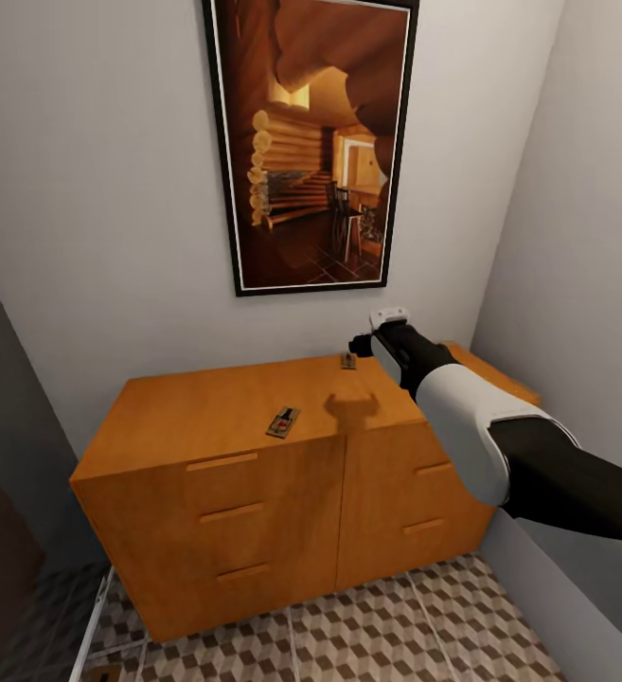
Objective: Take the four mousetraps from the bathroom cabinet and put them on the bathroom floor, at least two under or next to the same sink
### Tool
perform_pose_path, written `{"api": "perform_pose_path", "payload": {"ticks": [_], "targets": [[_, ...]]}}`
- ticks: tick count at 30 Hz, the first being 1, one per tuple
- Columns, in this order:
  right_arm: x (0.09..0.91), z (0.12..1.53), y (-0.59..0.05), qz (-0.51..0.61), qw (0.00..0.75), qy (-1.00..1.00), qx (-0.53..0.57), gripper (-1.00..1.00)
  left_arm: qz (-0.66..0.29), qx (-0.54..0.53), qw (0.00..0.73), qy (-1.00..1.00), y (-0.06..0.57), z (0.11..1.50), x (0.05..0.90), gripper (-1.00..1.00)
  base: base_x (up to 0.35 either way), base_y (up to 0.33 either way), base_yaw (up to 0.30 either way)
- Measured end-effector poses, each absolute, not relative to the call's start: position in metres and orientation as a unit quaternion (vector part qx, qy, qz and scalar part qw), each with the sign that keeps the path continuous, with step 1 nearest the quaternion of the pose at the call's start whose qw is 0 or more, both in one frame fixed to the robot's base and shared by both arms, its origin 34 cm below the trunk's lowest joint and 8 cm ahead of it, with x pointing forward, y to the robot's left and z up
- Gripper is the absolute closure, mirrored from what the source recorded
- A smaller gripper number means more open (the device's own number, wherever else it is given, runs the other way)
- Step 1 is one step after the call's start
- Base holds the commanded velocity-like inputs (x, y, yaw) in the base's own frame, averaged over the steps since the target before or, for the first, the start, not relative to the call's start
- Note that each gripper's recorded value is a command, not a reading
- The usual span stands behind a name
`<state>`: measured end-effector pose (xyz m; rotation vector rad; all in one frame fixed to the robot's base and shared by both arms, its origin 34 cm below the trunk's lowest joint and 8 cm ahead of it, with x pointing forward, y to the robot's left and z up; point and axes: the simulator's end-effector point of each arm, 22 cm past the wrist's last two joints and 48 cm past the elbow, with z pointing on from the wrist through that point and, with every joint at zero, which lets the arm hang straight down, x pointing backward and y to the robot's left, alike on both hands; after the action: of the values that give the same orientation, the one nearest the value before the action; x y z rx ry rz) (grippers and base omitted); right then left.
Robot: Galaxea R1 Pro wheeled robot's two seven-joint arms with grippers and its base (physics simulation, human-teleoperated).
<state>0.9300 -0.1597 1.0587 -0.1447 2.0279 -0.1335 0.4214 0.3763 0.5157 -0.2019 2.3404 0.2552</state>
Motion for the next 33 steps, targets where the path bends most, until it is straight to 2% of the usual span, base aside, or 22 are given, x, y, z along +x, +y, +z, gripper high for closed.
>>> {"api": "perform_pose_path", "payload": {"ticks": [9,33], "targets": [[0.932,1.033,-0.154,-0.044,0.558,0.826,-0.060,-1.00,0.100,-0.079,0.379,0.916,0.376,0.516,0.421,1.00,0.000,0.000,0.000],[0.932,1.030,-0.154,-0.043,0.561,0.824,-0.059,-1.00,0.095,-0.080,0.379,0.917,0.369,0.514,0.422,1.00,0.000,0.000,0.000]]}}
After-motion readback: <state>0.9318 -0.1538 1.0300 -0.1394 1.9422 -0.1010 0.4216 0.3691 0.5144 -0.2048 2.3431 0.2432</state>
